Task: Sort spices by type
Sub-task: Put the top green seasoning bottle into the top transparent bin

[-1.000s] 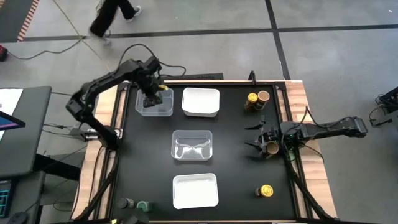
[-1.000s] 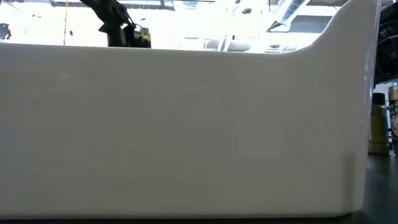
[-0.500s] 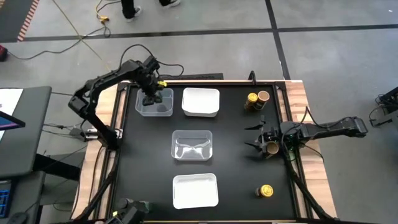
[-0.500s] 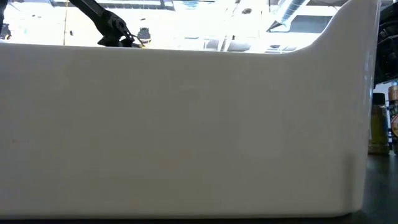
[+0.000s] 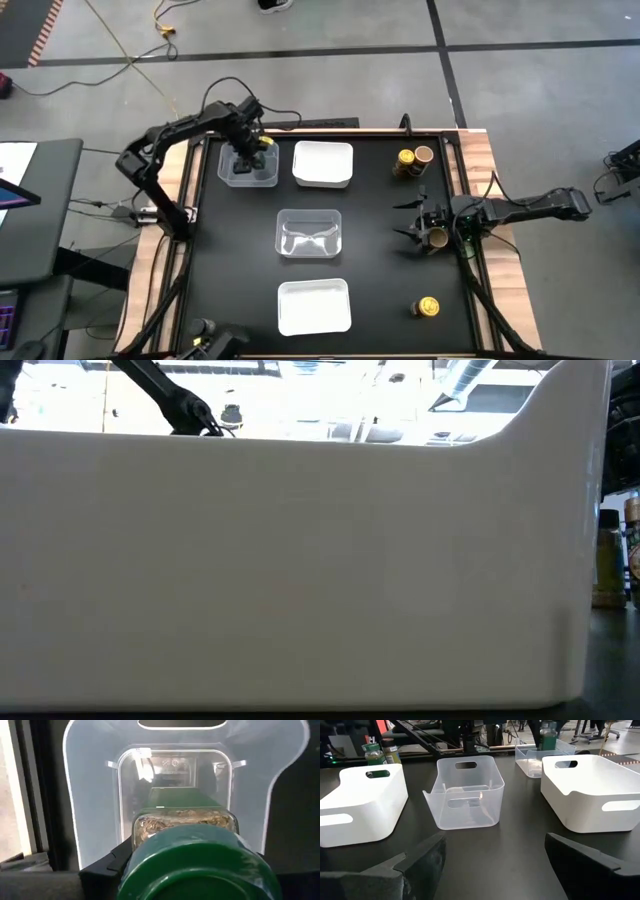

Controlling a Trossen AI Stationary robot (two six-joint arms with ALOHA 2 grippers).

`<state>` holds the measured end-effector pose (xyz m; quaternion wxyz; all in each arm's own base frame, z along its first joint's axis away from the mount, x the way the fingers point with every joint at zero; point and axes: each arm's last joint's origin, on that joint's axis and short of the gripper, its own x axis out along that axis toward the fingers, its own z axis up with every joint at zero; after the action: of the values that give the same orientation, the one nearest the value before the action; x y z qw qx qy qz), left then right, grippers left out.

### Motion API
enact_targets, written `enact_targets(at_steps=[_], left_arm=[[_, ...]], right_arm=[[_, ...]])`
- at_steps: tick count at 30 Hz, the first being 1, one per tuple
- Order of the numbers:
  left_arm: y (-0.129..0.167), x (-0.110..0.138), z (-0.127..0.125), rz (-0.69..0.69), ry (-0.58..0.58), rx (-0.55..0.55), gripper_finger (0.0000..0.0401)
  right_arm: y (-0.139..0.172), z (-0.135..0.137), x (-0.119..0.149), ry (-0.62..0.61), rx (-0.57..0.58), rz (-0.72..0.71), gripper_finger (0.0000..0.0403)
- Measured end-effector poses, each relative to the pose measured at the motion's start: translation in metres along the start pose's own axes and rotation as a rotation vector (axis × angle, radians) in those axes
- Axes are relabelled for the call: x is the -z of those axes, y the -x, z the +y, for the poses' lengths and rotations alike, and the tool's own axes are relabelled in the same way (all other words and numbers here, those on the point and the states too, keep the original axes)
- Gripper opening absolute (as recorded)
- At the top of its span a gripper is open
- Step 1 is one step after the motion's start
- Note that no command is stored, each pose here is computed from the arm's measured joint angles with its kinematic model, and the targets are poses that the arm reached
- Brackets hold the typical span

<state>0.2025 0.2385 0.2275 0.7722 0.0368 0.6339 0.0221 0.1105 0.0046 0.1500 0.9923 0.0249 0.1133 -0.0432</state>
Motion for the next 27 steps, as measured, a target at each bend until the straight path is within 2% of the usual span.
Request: enact_targets(at_steps=[23, 27], left_arm=[[-0.006, -0.006, 0.003, -0.014, -0.036, -0.029, 0.0203], [-0.013, -0.006, 0.004, 0.002, -0.022, -0.007, 0.0203]], right_arm=[[0.0, 0.0, 0.0, 0.0, 0.0, -0.001, 0.0364], [0.0, 0.0, 0.0, 0.0, -0.001, 0.0, 0.0364]])
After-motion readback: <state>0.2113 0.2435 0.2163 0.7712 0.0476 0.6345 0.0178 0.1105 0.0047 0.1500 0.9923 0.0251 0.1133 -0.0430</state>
